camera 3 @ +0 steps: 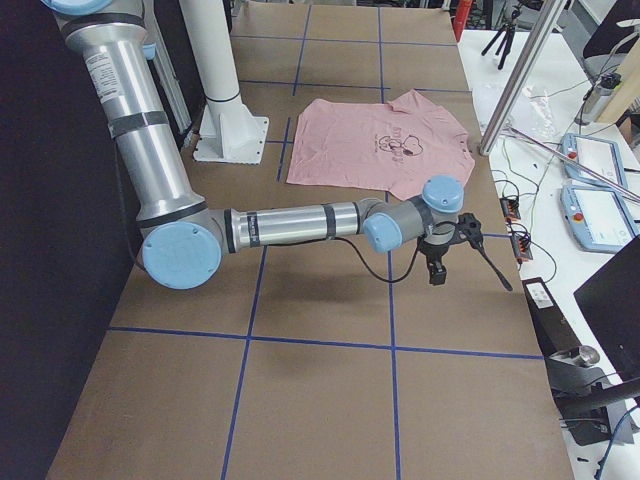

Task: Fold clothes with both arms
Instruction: 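Move the right gripper to the sleeve nearest it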

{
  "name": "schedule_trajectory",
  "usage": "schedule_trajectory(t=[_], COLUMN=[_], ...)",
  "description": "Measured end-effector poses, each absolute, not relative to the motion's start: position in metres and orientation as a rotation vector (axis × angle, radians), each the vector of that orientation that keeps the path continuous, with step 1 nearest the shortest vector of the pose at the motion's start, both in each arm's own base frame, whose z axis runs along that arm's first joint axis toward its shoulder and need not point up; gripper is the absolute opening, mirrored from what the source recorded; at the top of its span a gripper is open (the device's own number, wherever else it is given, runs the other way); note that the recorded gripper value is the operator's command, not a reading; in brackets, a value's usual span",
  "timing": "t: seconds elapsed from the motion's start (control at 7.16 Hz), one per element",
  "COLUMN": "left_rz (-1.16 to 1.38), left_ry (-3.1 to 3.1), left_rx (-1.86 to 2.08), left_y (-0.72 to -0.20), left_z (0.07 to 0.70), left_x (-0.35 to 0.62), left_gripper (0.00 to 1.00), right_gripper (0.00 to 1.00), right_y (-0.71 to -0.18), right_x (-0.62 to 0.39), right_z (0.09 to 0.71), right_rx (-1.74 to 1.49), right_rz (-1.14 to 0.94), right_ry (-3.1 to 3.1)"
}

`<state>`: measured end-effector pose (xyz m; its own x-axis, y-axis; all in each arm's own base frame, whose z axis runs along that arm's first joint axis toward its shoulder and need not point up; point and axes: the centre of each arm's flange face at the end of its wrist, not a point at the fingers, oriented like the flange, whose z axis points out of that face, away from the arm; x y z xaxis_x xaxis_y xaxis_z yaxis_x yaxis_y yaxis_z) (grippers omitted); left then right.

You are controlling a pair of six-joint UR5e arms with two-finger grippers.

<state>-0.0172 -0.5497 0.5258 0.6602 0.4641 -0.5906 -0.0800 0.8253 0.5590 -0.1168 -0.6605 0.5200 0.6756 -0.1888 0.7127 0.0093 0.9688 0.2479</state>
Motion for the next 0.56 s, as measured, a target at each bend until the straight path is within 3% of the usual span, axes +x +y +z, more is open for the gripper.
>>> schedule_trajectory(t=[0.28, 0.56], left_rz=[0.341, 0.348], left_ry=[0.806, 0.81], left_rx=[0.553, 0.539], left_y=[-0.56, -0.577], left_z=[0.52, 0.52], left_x=[-0.003, 0.012], left_gripper=[1.0, 1.0], right_gripper=[1.0, 1.0], right_y=[-0.677, -0.673], right_x=[-0.224, -0.308], right_z=[0.452, 0.425], right_rx=[0.261, 0.318], right_rz=[-0.092, -0.007], right_ry=[-0.844, -0.874])
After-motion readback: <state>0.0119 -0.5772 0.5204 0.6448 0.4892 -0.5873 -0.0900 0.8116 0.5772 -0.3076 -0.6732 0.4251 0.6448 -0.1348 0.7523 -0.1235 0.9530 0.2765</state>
